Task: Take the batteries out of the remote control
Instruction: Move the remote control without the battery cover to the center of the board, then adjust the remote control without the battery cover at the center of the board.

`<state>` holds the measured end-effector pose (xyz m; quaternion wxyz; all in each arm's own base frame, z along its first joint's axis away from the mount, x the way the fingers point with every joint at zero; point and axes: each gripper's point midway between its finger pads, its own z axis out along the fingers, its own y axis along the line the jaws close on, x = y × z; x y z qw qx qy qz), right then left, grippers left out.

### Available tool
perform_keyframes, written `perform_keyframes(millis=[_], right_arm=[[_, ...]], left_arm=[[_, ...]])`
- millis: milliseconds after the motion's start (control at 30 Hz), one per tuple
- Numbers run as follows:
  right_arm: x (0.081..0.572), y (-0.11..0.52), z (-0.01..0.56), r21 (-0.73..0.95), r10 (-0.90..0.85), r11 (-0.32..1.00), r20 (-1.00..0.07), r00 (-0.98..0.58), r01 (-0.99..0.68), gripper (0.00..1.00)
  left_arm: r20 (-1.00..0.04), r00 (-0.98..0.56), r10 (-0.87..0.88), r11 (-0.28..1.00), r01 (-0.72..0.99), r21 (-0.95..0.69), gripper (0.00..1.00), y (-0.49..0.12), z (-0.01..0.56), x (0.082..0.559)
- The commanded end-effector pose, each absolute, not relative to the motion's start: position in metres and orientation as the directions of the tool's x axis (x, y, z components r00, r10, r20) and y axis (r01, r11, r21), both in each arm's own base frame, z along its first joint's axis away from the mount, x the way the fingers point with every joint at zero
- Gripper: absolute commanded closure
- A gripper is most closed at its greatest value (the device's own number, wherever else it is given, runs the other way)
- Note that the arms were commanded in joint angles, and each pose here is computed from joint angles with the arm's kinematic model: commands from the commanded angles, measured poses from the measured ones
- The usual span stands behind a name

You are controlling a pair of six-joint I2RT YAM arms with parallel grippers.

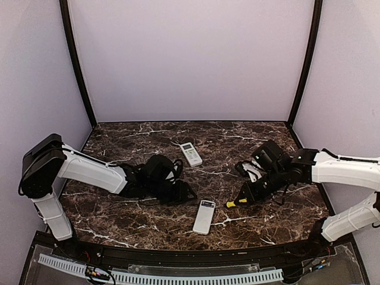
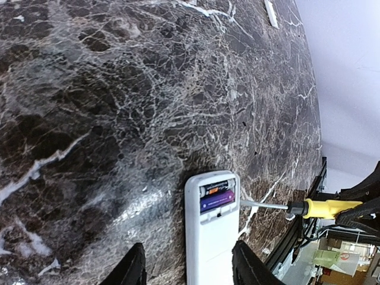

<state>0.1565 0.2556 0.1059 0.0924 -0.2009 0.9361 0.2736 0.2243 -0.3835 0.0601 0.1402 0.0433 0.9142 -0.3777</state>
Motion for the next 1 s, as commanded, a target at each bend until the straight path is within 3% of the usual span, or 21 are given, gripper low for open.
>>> perform_keyframes(millis=[0,233,467,700,967], right_arm=[[0.176,0.259,0.131,0.457,-0.212,0.811,-0.353,-0.911,-0.366,1.0],[0.179,0.264,0.127,0.425,-0.202,0.834,-0.358,-0.912,-0.352,1.0],[0.182,0.274,0.129,0.339,-0.302,0.831,-0.39,-0.87,-0.44,1.0],[0.182,0.279,0.129,0.304,-0.405,0.788,-0.4,-0.822,-0.536,1.0],[0.189,0.271,0.135,0.276,-0.38,0.812,-0.418,-0.825,-0.514,1.0]], left_arm=[[-0.303,-0.952,0.031,0.68,0.242,-0.693,0.51,-0.406,0.065,0.222],[-0.307,-0.949,0.074,0.717,0.265,-0.645,0.52,-0.414,0.052,0.222],[-0.295,-0.951,0.094,0.731,0.266,-0.628,0.57,-0.42,0.04,0.222],[-0.31,-0.935,0.17,0.79,0.318,-0.524,0.43,-0.416,0.031,0.209],[-0.348,-0.899,0.266,0.805,0.406,-0.433,0.23,-0.424,0.031,0.183]])
